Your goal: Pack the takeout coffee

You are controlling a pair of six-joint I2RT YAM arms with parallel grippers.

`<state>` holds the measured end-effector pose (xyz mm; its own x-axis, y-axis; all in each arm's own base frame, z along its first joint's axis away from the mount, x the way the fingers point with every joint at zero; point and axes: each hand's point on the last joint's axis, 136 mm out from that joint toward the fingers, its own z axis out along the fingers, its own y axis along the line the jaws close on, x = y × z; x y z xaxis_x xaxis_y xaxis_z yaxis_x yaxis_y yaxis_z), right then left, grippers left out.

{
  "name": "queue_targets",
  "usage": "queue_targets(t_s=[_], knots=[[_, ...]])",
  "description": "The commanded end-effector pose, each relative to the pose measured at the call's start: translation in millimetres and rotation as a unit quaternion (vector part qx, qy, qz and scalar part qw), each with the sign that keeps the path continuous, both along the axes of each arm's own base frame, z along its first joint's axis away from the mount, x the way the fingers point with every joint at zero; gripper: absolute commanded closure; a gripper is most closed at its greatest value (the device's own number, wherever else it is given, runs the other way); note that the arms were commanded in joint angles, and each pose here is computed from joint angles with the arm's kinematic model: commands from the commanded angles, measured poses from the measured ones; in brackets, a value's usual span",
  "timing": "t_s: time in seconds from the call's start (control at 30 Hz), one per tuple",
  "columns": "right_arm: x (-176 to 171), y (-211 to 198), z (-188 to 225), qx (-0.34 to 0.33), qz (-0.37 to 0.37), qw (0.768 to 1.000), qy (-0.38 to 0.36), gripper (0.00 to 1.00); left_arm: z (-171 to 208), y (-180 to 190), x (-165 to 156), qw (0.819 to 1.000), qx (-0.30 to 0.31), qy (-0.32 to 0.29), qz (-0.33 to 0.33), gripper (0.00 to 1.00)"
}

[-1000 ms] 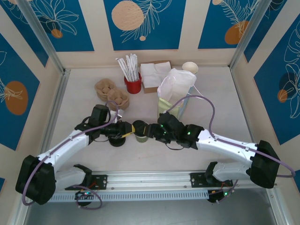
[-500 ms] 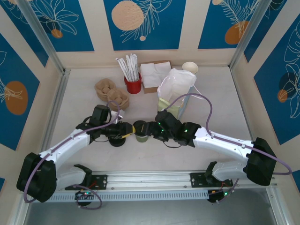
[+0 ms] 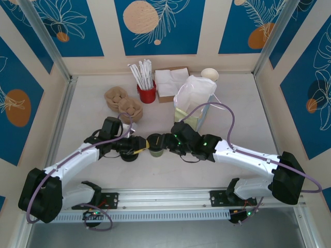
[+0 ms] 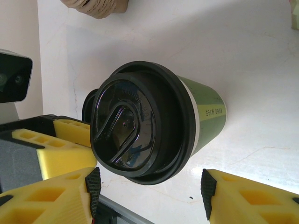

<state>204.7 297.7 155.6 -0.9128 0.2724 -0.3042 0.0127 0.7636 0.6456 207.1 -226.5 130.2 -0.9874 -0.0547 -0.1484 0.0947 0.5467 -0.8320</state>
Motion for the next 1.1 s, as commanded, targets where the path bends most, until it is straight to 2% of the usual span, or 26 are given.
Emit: queue_targets(t_s=[0.0, 0.13, 0.27, 0.37, 0.6, 1.07], knots=[[7.6, -2.5, 5.2, -0.01, -0.015, 1.0, -0.009, 0.39, 17.5, 1.8, -0.3, 1.0, -0.004, -0.018, -0.012, 0.53], [8.1, -2.7, 3.6, -0.016, -0.015, 1.0, -0.007, 0.39, 32.5, 5.4, 0.4, 0.999, 0.01, -0.043, -0.015, 0.44], [8.8, -2.4, 2.1, -0.019, -0.015, 1.0, -0.007, 0.4, 40.4, 6.1, 4.2, 0.998, 0.016, -0.06, -0.017, 0.4], [9.0, -3.0, 0.4, -0.02, -0.017, 1.0, -0.005, 0.4, 40.2, 9.2, 10.2, 0.997, 0.039, -0.071, -0.015, 0.39], [9.1, -1.4, -3.6, -0.024, -0.013, 1.0, -0.002, 0.4, 39.9, 3.3, 25.2, 0.995, 0.043, -0.084, -0.024, 0.39], [14.8, 0.3, -12.4, -0.031, -0.02, 0.999, 0.012, 0.4, 22.3, -4.6, 41.2, 0.994, 0.062, -0.074, -0.052, 0.38]])
